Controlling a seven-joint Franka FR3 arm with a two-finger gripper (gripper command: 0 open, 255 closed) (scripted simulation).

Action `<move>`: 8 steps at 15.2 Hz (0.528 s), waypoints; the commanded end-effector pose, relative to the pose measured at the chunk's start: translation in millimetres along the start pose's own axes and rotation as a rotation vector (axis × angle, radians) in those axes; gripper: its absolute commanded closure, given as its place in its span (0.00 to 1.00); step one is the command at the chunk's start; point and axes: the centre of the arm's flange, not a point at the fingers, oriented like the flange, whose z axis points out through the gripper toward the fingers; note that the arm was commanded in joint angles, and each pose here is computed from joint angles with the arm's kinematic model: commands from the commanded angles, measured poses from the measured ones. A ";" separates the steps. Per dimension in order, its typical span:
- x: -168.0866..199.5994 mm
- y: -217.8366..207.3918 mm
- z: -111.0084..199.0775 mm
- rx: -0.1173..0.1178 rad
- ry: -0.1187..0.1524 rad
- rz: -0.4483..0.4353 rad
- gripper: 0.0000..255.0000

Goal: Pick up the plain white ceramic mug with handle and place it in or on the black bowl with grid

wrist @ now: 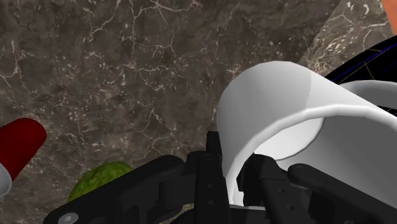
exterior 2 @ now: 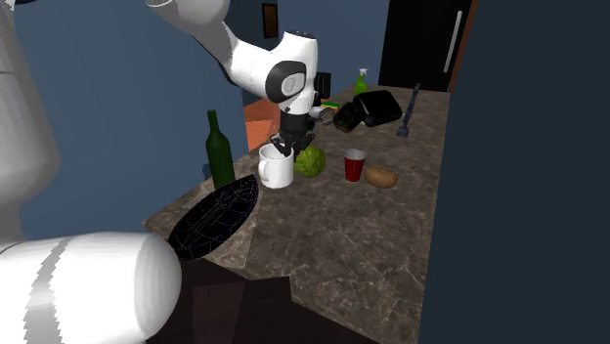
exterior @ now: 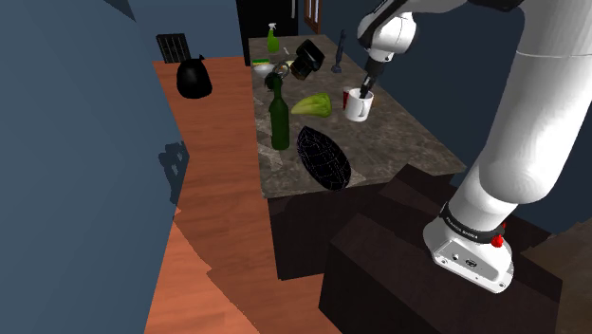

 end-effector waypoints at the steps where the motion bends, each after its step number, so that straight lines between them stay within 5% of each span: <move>1: 9.3 -25.6 -1.3 -0.001 0.001 0.001 1.00; 8: 41.4 -112.2 1.0 -0.001 0.001 0.001 1.00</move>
